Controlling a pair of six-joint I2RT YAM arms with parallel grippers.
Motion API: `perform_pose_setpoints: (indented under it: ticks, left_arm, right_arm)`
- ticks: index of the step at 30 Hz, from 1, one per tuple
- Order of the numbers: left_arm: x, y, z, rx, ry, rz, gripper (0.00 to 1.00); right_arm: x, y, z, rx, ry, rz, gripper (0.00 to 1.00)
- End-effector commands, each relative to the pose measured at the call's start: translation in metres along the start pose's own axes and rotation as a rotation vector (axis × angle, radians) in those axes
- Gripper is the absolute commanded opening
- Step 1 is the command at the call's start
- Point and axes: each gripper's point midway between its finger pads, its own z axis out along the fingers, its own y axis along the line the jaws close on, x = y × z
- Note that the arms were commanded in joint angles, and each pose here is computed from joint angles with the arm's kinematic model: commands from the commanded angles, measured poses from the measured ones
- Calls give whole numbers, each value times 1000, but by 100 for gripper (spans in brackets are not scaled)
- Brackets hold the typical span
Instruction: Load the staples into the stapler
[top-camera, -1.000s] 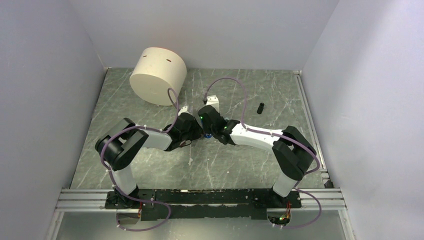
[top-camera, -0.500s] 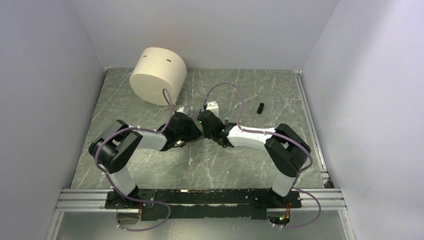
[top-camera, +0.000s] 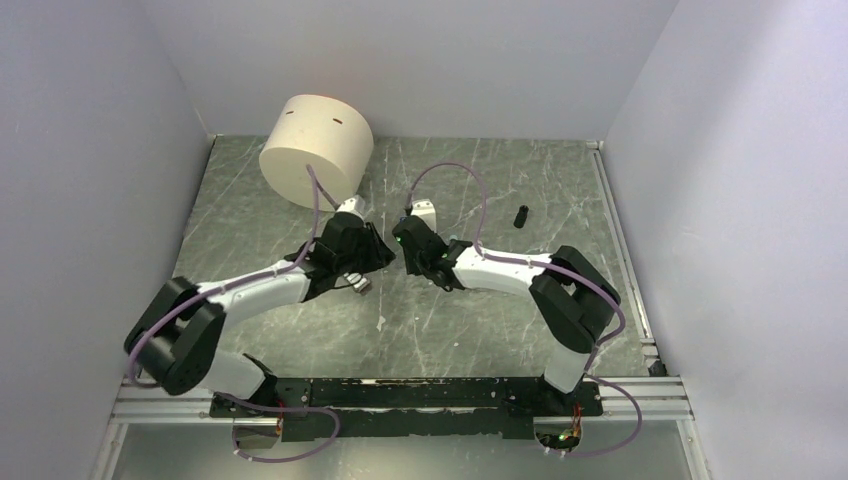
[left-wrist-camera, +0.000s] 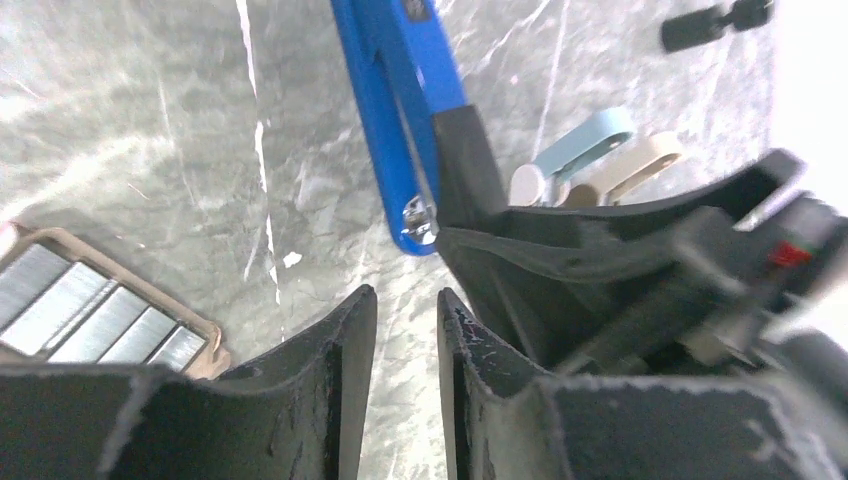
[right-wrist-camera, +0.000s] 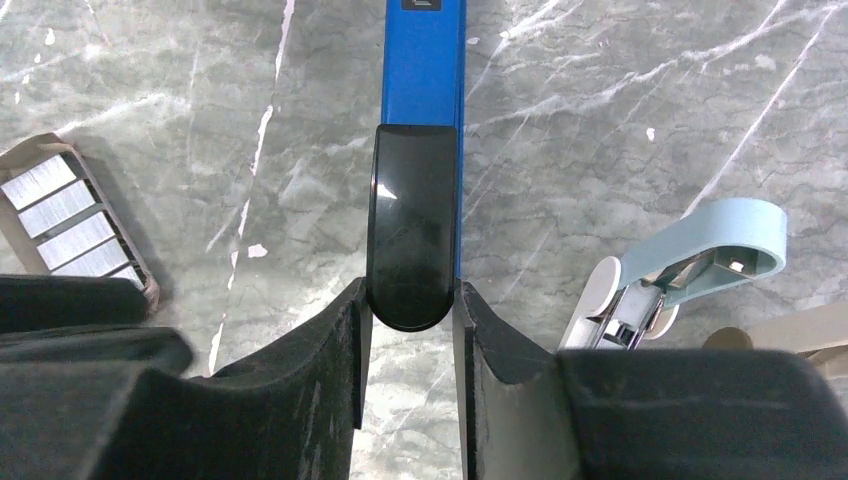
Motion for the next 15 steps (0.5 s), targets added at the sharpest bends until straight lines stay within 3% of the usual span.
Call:
perform_pose_setpoints:
  ticks: [1,8,15]
  left_arm:
    - [-41,2,-28,-85,-125,62,36]
    - [-68,15,-71,-166,-243,105,43]
    - [-71,14,-92,-145,-272,109,46]
  right_arm:
    - [-8,8,-5,-29,41,-19,35]
    - [-28,18,-14,-76,41,-35,66]
    - [-44,21,-15,-71,56,-57,70]
